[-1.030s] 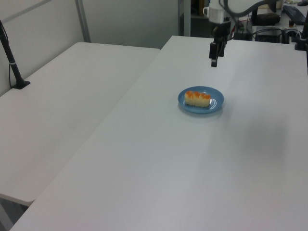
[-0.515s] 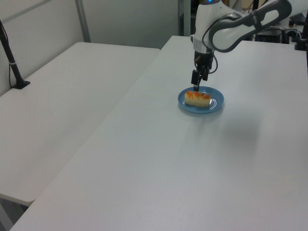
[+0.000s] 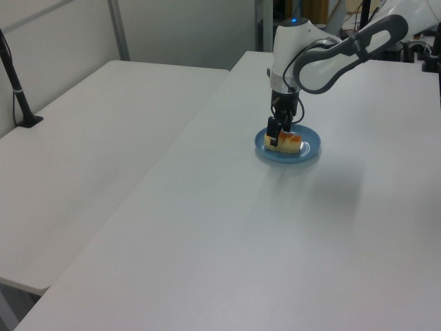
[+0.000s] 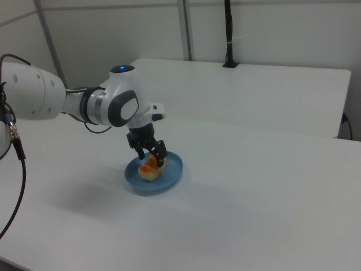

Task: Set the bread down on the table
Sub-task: 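Close the gripper on the glazed bread roll and lift it, then carry the held bread roll off the plate and lower it onto the table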

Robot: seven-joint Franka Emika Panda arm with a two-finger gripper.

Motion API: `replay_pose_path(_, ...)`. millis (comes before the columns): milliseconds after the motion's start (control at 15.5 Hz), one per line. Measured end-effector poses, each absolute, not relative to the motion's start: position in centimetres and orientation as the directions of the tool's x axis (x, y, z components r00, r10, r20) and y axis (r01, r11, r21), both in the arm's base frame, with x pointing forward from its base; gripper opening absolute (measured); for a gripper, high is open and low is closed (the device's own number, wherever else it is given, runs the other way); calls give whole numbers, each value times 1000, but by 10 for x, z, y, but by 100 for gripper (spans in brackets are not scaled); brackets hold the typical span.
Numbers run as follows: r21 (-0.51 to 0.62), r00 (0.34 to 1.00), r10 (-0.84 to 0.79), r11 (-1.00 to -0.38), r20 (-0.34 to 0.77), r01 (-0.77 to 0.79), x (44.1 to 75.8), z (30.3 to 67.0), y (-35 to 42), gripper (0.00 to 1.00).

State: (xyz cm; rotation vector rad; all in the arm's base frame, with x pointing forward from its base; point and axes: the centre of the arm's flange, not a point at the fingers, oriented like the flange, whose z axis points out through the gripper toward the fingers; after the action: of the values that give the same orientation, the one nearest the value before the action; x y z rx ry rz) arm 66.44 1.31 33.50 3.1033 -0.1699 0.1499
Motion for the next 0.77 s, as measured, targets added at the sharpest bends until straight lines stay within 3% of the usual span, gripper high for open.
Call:
replay_pose_path(129, 38, 991, -103, -994, 85, -106, 664, 326, 10, 90)
replay_pose_path(258, 45, 992, -101, -994, 76, -104, 664, 319, 8, 74)
replay_pose_path(451, 44, 991, -101, -994, 83, -105, 666, 322, 7, 41)
replay_pose_path(773, 54, 993, -69, -996, 94, -74, 665, 359, -21, 39)
